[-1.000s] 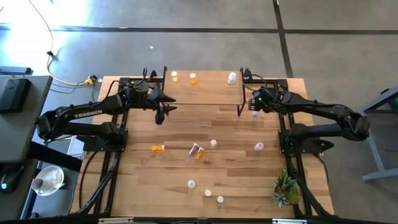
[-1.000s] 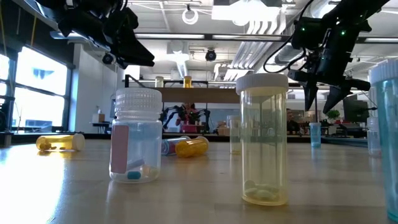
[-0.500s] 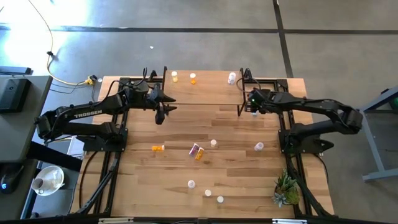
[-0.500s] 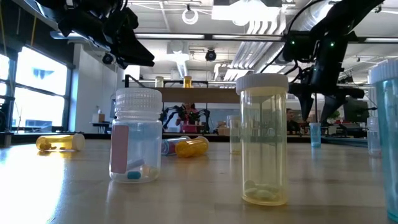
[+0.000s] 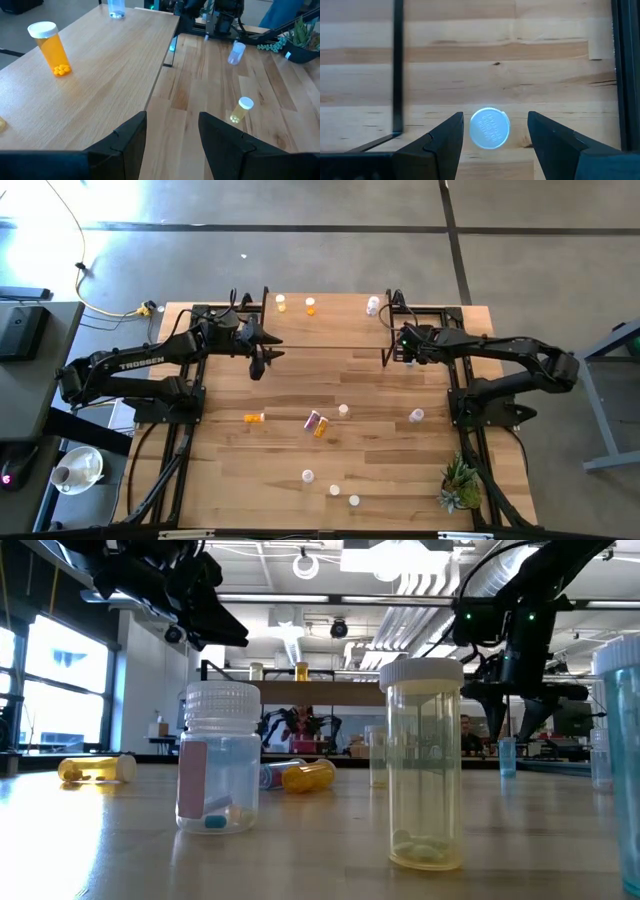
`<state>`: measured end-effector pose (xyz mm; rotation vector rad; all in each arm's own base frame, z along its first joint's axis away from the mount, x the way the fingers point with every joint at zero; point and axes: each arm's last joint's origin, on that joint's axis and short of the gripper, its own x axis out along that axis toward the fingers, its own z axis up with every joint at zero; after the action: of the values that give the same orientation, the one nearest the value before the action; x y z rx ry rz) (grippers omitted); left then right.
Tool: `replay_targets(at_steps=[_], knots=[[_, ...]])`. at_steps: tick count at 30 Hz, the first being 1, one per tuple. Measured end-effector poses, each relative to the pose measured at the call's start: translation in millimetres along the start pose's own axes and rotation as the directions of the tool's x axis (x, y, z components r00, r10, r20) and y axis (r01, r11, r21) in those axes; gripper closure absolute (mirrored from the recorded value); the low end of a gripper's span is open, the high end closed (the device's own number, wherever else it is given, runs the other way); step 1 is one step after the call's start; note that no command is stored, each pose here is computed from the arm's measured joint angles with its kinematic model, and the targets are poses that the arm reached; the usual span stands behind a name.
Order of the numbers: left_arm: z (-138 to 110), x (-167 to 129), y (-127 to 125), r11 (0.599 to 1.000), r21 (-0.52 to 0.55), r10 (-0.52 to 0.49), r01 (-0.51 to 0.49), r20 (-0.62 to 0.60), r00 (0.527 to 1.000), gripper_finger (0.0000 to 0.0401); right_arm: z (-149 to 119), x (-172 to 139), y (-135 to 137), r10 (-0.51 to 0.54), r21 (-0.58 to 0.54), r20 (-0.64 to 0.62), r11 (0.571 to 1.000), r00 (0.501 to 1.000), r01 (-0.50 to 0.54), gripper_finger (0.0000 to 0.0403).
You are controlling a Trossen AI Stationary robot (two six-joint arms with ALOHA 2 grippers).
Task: Pick and place medicine bottles onto shelf by color
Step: Put the top blue pill bottle on the shelf
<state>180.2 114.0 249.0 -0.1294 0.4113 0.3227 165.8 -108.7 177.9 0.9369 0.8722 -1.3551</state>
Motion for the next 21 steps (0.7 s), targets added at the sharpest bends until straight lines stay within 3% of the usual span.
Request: replay_targets(at_steps=[6,16,21], knots=[[0.0,0.0,0.0,1.000,0.000,0.000,0.000,0.000,1.000,0.0231,-1.5,7.2,3.9,-0.018,-0.017,-0.014,1.000,1.000,0.018,0.0202],[0.0,0.0,-0.1,1.000,0.000,0.000,0.000,0.000,1.000,0.0231,-3.3,5.8,5.7,-0.006,-0.035,-0.011,0.999,1.000,0.005,0.0292],[0.0,0.0,0.0,1.000,-0.004,0.000,0.000,-0.001,1.000,0.0231,-3.2,5.4,5.7,-0.003,-0.047,-0.012,0.999,1.000,0.002,0.0304]])
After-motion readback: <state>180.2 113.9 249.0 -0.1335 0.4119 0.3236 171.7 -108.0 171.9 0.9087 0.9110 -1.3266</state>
